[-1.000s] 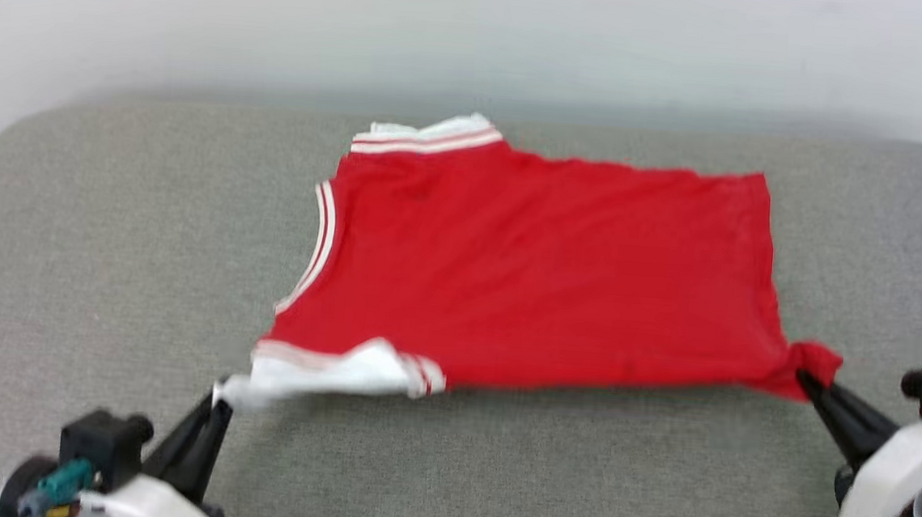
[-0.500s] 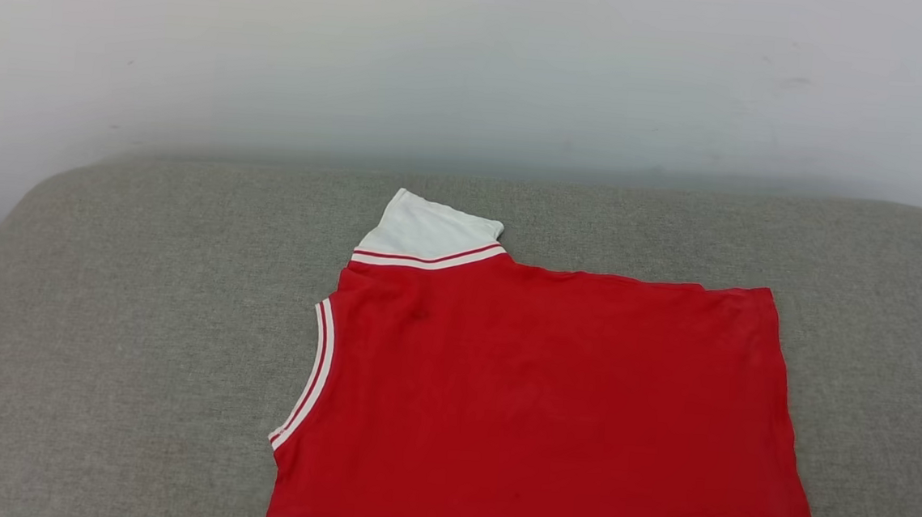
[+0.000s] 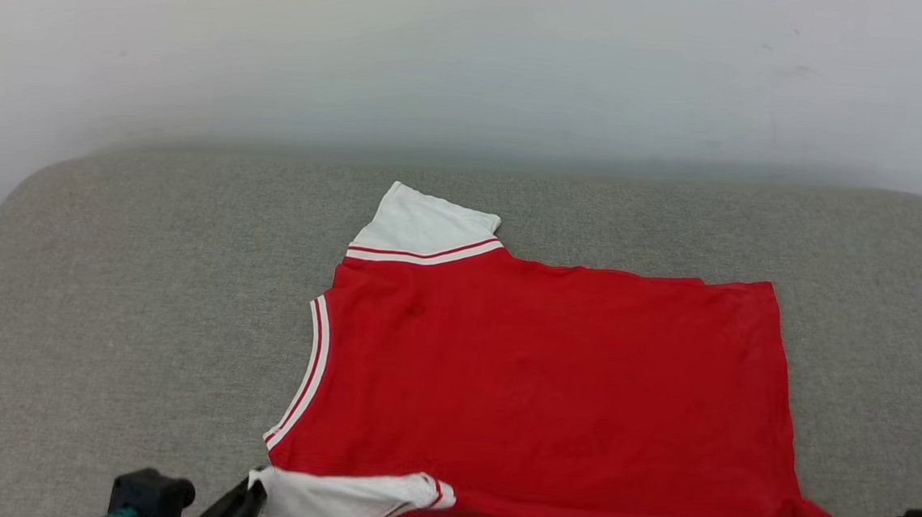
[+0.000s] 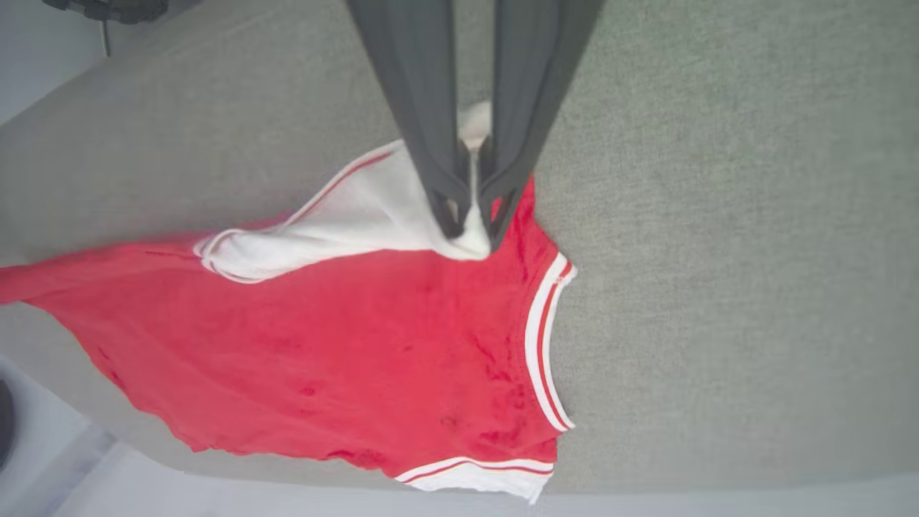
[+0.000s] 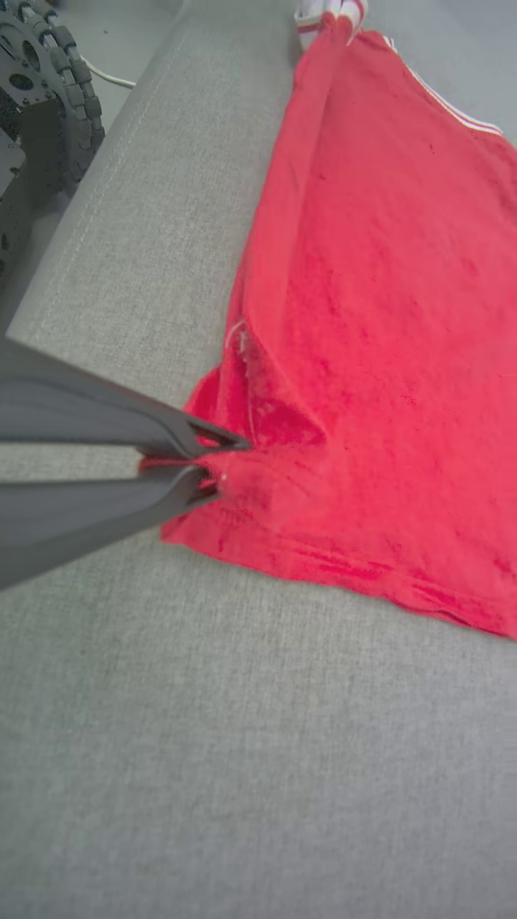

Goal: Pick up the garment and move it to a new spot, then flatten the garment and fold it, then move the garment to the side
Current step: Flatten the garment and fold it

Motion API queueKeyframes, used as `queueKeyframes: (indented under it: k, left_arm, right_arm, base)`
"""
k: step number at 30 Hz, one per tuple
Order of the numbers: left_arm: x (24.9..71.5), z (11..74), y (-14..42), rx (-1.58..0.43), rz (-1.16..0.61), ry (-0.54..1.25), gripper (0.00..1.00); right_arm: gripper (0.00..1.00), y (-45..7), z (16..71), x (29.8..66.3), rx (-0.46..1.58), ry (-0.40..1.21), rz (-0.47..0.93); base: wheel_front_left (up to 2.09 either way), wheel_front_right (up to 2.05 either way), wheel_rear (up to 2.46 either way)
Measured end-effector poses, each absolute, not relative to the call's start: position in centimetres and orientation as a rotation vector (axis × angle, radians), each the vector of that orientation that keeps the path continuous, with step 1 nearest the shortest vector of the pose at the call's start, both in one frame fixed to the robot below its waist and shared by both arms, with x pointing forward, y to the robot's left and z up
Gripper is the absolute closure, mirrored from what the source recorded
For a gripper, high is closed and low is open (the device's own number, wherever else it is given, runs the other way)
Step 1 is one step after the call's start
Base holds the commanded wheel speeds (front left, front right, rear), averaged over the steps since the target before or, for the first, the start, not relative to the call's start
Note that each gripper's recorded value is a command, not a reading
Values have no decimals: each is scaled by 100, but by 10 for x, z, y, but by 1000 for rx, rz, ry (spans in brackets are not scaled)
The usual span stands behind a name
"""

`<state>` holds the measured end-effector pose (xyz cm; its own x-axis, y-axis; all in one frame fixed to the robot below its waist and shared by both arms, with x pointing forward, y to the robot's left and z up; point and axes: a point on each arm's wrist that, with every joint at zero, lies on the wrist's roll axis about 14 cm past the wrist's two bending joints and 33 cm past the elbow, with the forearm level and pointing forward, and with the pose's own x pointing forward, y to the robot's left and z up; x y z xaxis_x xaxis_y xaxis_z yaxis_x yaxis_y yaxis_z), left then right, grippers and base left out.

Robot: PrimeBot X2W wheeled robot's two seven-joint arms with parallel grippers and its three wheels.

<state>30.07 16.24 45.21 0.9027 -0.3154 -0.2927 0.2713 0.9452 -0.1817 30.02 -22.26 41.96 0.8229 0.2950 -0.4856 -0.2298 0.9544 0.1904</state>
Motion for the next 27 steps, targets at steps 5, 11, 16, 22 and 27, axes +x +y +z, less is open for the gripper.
queueKeyframes:
  k: [5,11,16,22,27]
  left_arm:
    - [338,475,155,-64,-373,258,100]
    - [383,483,145,-1,-442,236,100]
    - [416,474,140,43,-477,258,100]
    - [442,444,145,99,-486,330,100]
    - [446,411,148,104,-484,420,100]
  right_arm:
    - [100,-220,430,312,155,507,277]
    - [100,-224,439,335,165,484,266]
    - [100,-231,435,354,147,506,251]
    - [100,-232,423,374,158,533,237]
    - [100,-232,402,380,154,599,230]
  base:
    - [0,0,0]
    - [0,0,0]
    - [0,0,0]
    - [0,0,0]
    - [0,0,0]
